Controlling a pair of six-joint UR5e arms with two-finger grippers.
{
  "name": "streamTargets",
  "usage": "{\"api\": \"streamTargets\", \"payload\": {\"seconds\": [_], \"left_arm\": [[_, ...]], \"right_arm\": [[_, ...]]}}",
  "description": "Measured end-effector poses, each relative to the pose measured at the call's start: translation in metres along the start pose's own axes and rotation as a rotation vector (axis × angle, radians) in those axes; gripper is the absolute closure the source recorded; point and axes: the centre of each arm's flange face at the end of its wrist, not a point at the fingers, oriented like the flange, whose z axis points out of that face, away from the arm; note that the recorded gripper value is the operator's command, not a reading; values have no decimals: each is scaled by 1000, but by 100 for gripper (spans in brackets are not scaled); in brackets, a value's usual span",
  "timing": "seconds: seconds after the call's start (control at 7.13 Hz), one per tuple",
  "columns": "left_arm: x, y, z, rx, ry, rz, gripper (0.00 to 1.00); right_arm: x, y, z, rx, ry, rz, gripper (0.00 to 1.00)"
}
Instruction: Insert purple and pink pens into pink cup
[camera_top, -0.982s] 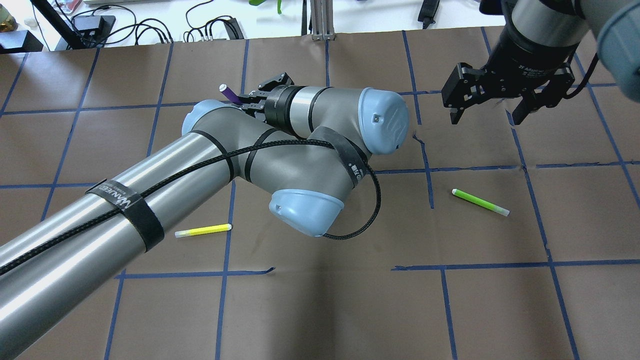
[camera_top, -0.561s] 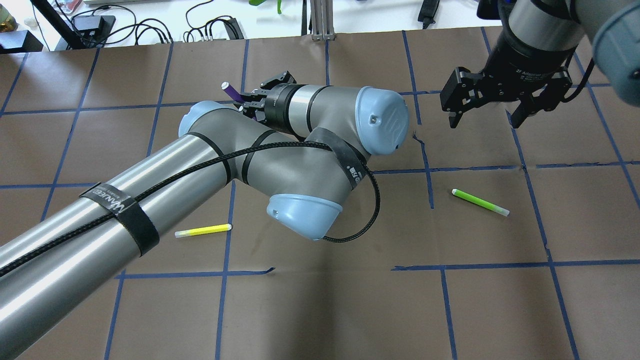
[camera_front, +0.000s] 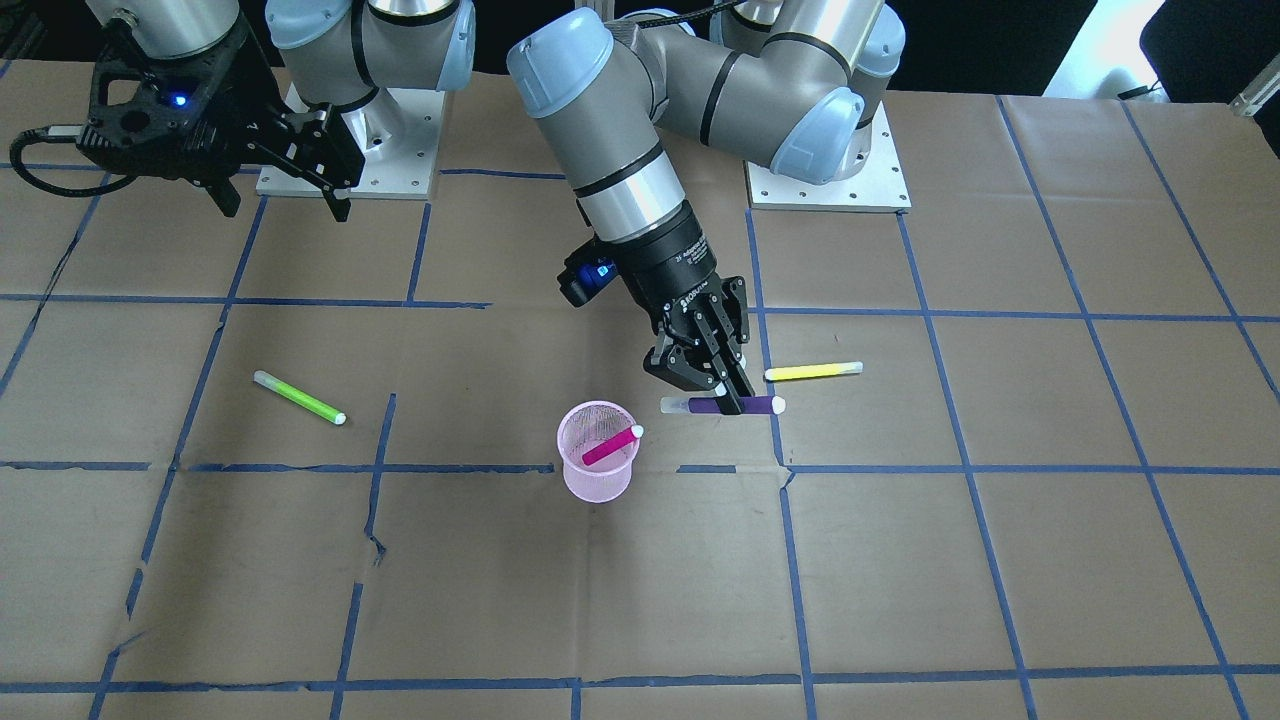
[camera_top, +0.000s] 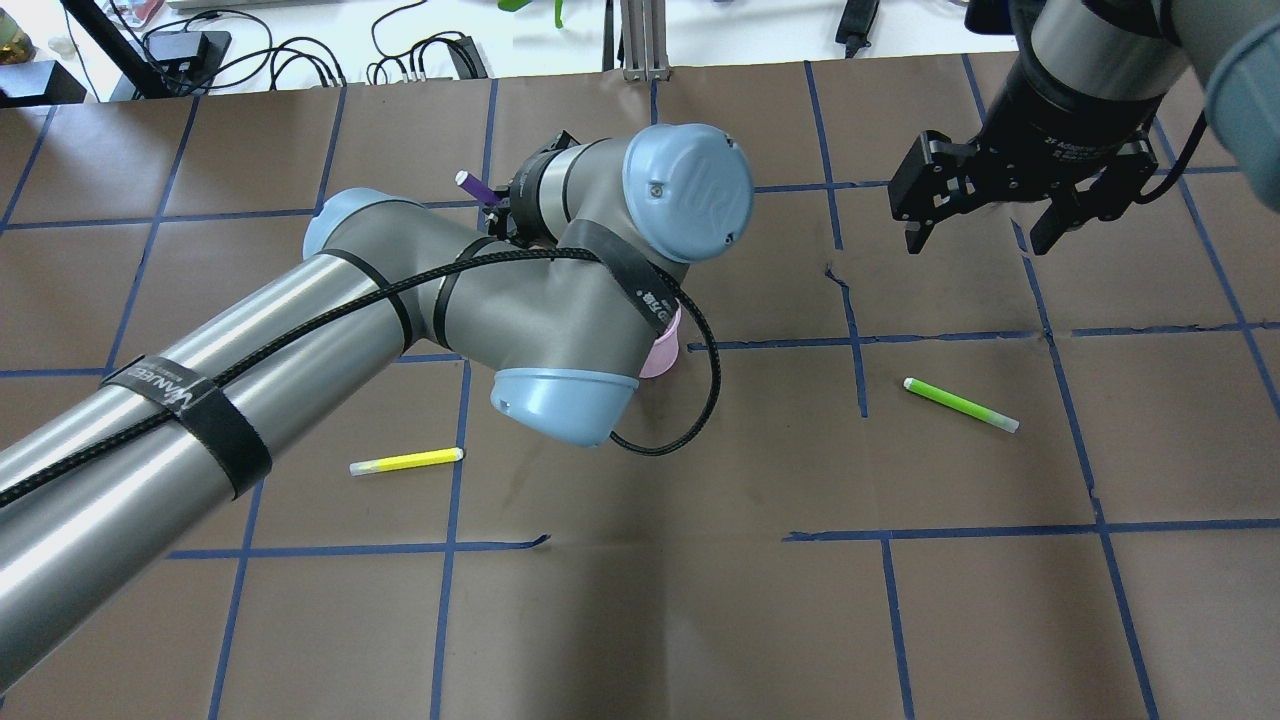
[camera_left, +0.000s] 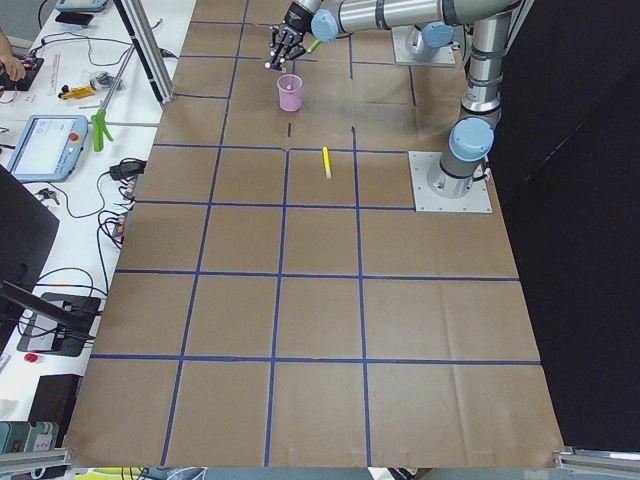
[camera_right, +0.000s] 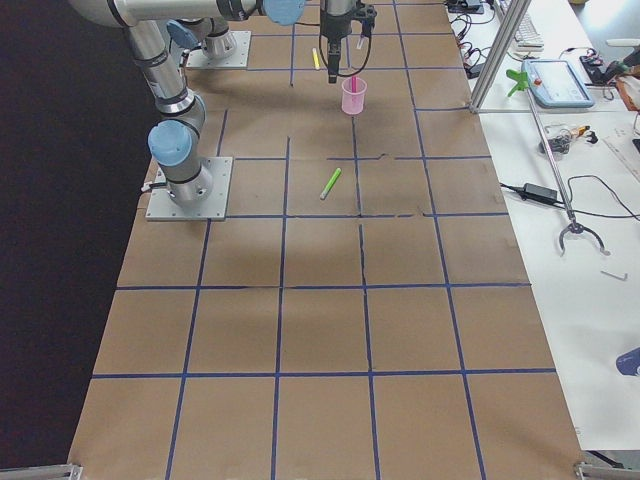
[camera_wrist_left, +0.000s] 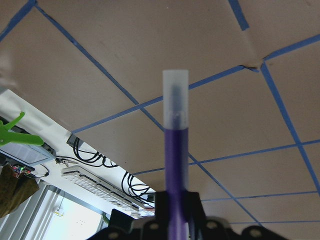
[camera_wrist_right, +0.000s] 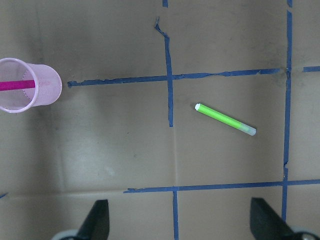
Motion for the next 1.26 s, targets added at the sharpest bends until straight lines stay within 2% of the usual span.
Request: {"api": "streamTargets", "payload": {"seconds": [0.42, 0.7, 0.98, 1.26], "left_arm": [[-2, -16, 17, -30, -117, 144, 97], [0, -36, 34, -60, -186, 193, 99], [-2, -33, 31, -47, -214, 194, 100], [-7, -13, 16, -25, -219, 193, 100]], "right_arm": [[1, 0, 1, -1, 1, 3, 0], [2, -2, 2, -1, -2, 6, 0], [24, -8, 5, -6, -3, 52, 0], [68, -16, 11, -21, 1, 134, 0]]}}
